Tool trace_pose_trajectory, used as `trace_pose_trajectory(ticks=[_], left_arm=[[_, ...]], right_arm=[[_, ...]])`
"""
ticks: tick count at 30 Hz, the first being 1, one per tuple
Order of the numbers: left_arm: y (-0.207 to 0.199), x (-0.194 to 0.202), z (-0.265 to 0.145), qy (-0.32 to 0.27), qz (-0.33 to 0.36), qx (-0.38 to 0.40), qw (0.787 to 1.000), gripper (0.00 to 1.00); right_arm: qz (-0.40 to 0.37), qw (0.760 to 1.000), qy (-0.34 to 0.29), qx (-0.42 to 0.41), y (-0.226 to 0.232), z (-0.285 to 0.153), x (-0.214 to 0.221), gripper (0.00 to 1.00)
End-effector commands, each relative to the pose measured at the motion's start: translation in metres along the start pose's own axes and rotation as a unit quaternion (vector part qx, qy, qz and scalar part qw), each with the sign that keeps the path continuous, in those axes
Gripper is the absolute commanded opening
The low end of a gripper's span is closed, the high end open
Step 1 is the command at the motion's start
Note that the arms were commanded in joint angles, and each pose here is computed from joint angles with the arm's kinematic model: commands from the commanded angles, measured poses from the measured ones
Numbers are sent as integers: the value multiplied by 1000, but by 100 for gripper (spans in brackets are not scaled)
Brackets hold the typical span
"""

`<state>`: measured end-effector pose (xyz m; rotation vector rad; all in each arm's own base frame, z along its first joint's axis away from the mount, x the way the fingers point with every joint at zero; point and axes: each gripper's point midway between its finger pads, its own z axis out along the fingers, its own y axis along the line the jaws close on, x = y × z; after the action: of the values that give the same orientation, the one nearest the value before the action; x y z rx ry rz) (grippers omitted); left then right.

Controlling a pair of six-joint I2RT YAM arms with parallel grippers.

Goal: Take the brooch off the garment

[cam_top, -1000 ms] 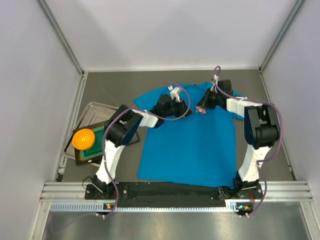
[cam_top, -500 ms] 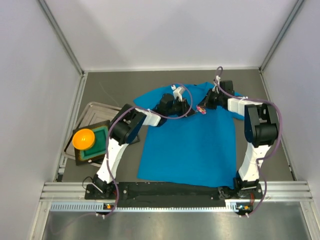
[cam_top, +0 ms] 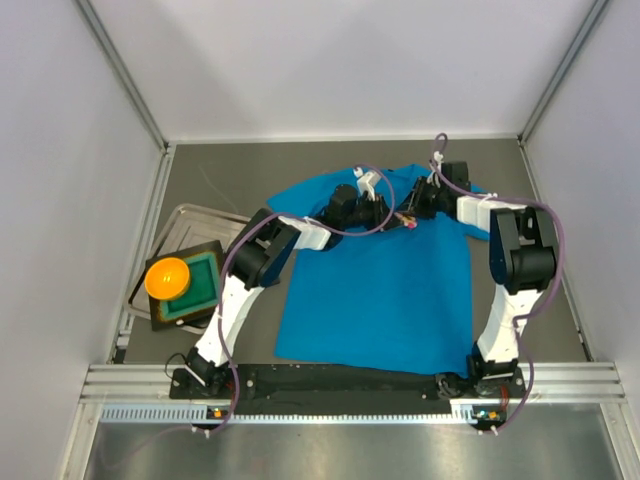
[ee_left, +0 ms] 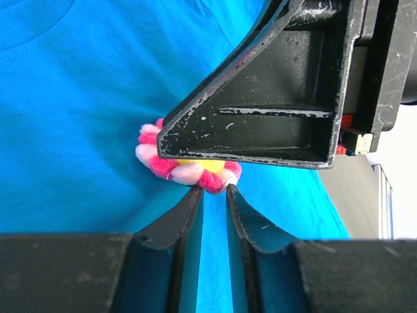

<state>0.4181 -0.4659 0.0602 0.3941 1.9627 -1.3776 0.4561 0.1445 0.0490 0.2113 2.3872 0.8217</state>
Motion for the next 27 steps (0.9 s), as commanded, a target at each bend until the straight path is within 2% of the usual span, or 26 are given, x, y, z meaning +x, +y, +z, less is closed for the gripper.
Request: trace_pose_trajectory(ticks=[1, 5, 8, 16, 20, 27], left_arm=[[-12, -15, 6, -15, 18, 18, 1000, 26], [-16, -16, 10, -16, 19, 23, 999, 26], [-16, -16, 12, -16, 19, 24, 999, 26], [-14, -17, 16, -16, 18, 23, 999, 26], [-15, -15, 19, -15, 16, 27, 999, 26], [-18, -17, 23, -17, 15, 31, 999, 26]], right_arm=[[-37, 998, -30, 49, -10, -26, -12, 33], [-63, 992, -46, 104, -23, -48, -15, 45], [-87, 988, -50, 118, -26, -59, -14, 48], [-111, 984, -40, 133, -33, -67, -1, 47], [-130, 981, -39, 140, -31, -68, 4, 42], [-166, 975, -37, 145, -22, -64, 12, 47]])
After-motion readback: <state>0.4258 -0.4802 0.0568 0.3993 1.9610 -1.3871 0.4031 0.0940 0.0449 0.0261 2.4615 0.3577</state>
